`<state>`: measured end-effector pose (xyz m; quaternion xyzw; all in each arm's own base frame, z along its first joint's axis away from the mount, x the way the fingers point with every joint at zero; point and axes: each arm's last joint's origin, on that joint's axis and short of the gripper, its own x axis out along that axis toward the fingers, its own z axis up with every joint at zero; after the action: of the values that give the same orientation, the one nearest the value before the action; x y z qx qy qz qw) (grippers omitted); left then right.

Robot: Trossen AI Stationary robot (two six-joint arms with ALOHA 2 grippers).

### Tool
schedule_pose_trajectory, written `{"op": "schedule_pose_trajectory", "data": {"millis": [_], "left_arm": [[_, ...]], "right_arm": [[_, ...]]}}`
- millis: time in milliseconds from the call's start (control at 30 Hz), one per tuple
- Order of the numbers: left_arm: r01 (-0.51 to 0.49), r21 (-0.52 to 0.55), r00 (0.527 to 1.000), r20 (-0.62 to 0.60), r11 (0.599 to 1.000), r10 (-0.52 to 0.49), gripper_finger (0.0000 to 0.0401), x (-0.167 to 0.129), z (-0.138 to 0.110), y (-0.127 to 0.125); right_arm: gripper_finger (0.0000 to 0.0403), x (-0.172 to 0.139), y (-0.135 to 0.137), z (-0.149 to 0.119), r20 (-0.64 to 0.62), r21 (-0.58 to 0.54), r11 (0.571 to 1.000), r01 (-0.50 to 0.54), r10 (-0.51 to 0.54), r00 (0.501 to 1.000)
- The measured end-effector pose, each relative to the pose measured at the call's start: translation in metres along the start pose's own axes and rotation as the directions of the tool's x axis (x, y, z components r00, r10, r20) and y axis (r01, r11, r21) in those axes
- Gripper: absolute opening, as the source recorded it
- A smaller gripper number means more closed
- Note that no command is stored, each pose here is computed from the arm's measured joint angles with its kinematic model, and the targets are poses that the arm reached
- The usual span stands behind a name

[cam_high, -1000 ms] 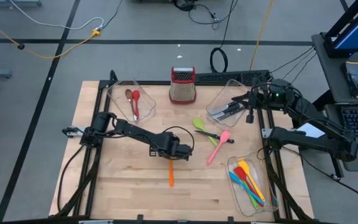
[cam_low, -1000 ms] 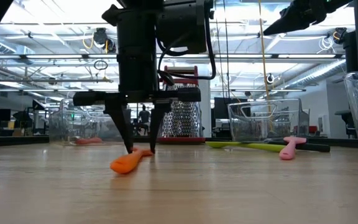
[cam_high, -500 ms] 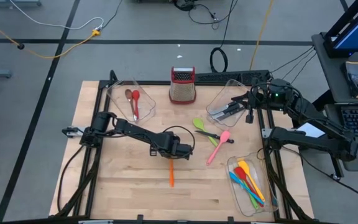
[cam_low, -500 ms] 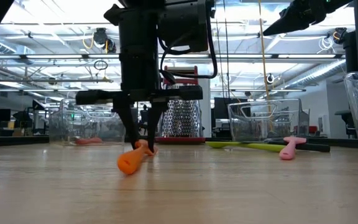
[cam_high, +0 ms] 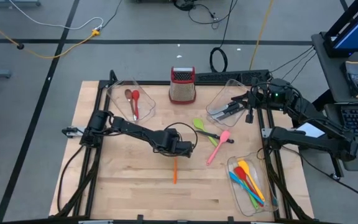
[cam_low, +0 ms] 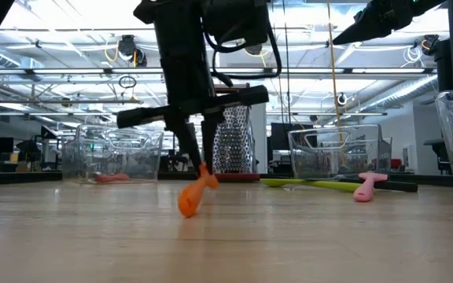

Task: Pick & Place Kitchen Items
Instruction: Put the orange spatula into the bottom transparent bin

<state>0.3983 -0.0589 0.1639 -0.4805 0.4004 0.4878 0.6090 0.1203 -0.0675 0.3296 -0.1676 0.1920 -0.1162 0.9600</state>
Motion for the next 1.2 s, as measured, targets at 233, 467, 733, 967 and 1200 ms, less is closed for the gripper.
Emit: {"op": "schedule_pose_trajectory", "data": {"millis": [233, 467, 733, 967, 1200], "left_arm": [[0.021, -0.001, 1.0, 0.008, 1.0, -0.021, 0.0006, -0.001, 0.0, -0.002], [0.151, 0.012, 0.988, 0.035, 0.989, -0.151, 0.0005, -0.024, 0.005, -0.01], [0.31, 0.039, 0.934, 0.173, 0.95, -0.312, 0.0005, -0.079, 0.024, -0.008], [0.509, 0.104, 0.791, 0.334, 0.855, -0.512, 0.0004, -0.128, 0.041, -0.012], [0.668, 0.207, 0.593, 0.432, 0.715, -0.679, 0.0003, -0.154, 0.055, -0.03]], "right_arm": [[0.0, 0.0, 0.0, 0.0, 0.0, 0.0, 1.0, 0.0, 0.0, 1.0], [0.0, 0.0, 0.0, 0.0, 0.001, 0.0, 1.0, -0.001, 0.001, 1.0], [0.0, 0.0, 0.0, 0.0, 0.003, 0.021, 1.0, -0.006, 0.006, 1.0], [0.0, -0.001, 0.008, 0.004, 0.145, 0.089, 0.952, -0.294, 0.28, 0.949], [0.0, -0.001, 0.013, 0.007, 0.217, 0.171, 0.865, -0.472, 0.434, 0.874]]}}
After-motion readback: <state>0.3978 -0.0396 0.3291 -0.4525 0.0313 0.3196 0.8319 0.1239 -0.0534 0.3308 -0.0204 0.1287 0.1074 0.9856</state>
